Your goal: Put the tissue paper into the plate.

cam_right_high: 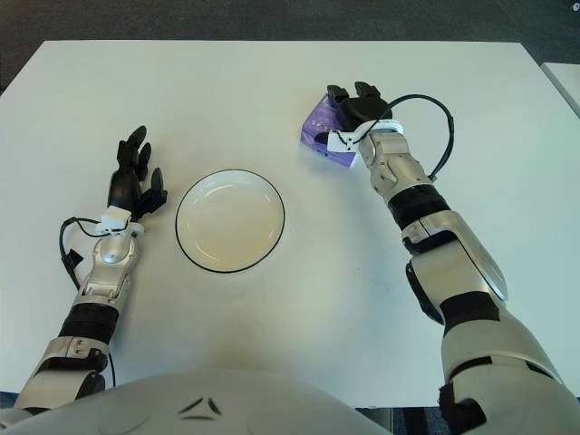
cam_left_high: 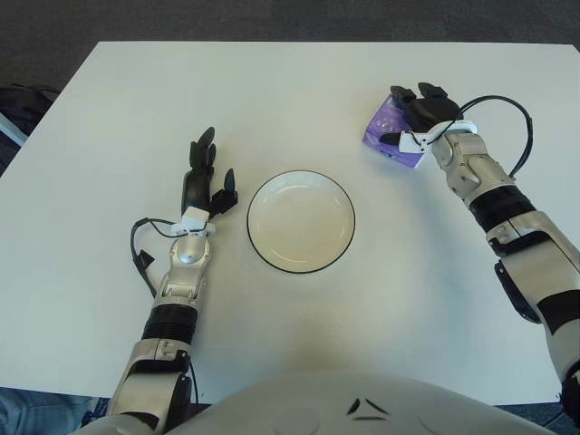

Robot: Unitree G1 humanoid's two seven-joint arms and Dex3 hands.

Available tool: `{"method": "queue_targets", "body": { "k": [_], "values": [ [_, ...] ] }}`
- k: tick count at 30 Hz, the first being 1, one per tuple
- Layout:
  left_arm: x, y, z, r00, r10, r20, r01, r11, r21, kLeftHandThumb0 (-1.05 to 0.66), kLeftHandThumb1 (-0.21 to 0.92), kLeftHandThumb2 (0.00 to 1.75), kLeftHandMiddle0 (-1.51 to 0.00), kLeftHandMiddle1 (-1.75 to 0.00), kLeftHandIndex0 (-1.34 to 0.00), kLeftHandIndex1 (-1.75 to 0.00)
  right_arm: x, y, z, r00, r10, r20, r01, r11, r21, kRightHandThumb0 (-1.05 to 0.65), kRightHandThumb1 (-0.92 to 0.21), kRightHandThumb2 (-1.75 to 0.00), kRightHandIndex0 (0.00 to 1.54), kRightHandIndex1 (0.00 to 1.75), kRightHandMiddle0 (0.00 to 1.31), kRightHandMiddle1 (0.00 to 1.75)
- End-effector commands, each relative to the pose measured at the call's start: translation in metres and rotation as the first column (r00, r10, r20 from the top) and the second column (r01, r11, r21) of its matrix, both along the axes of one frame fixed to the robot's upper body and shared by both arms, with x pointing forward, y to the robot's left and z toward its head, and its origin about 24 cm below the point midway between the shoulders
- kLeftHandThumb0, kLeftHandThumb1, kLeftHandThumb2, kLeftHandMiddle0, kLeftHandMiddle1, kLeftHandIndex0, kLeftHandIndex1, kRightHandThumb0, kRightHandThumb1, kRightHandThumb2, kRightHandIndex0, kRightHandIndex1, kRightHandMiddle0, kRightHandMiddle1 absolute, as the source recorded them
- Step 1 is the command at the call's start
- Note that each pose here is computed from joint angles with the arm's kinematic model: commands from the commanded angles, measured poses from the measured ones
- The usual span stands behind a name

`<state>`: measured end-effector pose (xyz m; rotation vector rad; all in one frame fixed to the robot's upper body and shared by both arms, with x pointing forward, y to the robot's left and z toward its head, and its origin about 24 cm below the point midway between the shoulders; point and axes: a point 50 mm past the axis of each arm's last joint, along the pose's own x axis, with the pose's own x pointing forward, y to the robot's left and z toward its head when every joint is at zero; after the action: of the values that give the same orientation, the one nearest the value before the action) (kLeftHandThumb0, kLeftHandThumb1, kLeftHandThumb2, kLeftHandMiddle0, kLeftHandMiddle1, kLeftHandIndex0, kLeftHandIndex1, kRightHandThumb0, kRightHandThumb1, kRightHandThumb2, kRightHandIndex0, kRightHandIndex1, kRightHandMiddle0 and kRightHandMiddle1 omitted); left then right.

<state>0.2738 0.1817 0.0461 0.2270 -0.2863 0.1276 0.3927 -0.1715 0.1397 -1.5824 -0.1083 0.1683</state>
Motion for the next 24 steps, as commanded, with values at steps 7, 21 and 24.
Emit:
{"method": "queue_targets", "body": {
  "k": [7,21,24],
  "values": [
    [-0.046,-0.007,-0.079,0.949,0.015,-0.315,-0.03,0.999,-0.044,-0.66,0.92,0.79,-0.3,0.0,0.0,-0.57,-0.015,0.0,-0.065,0.977,-0.017,-0.213,-0.011,0.992,-0.127,-1.01,-0.92,-0.33,0.0,0.0,0.0,0.0],
    [-0.046,-0.006,-0.078,0.951,0.023,-0.308,-0.038,0.998,-0.044,-0.67,0.92,0.79,-0.31,-0.01,0.0,-0.59,-0.03,0.01,-0.092,0.958,0.048,-0.283,-0.114,0.968,-0.222,-1.0,-0.92,-0.28,0.0,0.0,0.0,0.0],
    [-0.046,-0.006,-0.078,0.951,0.025,-0.309,-0.04,0.998,-0.045,-0.66,0.92,0.79,-0.32,-0.01,0.0,-0.59,-0.033,0.011,-0.094,0.952,0.068,-0.298,-0.144,0.959,-0.242,-1.01,-0.92,-0.25,0.0,0.0,0.0,0.0]
  ]
}}
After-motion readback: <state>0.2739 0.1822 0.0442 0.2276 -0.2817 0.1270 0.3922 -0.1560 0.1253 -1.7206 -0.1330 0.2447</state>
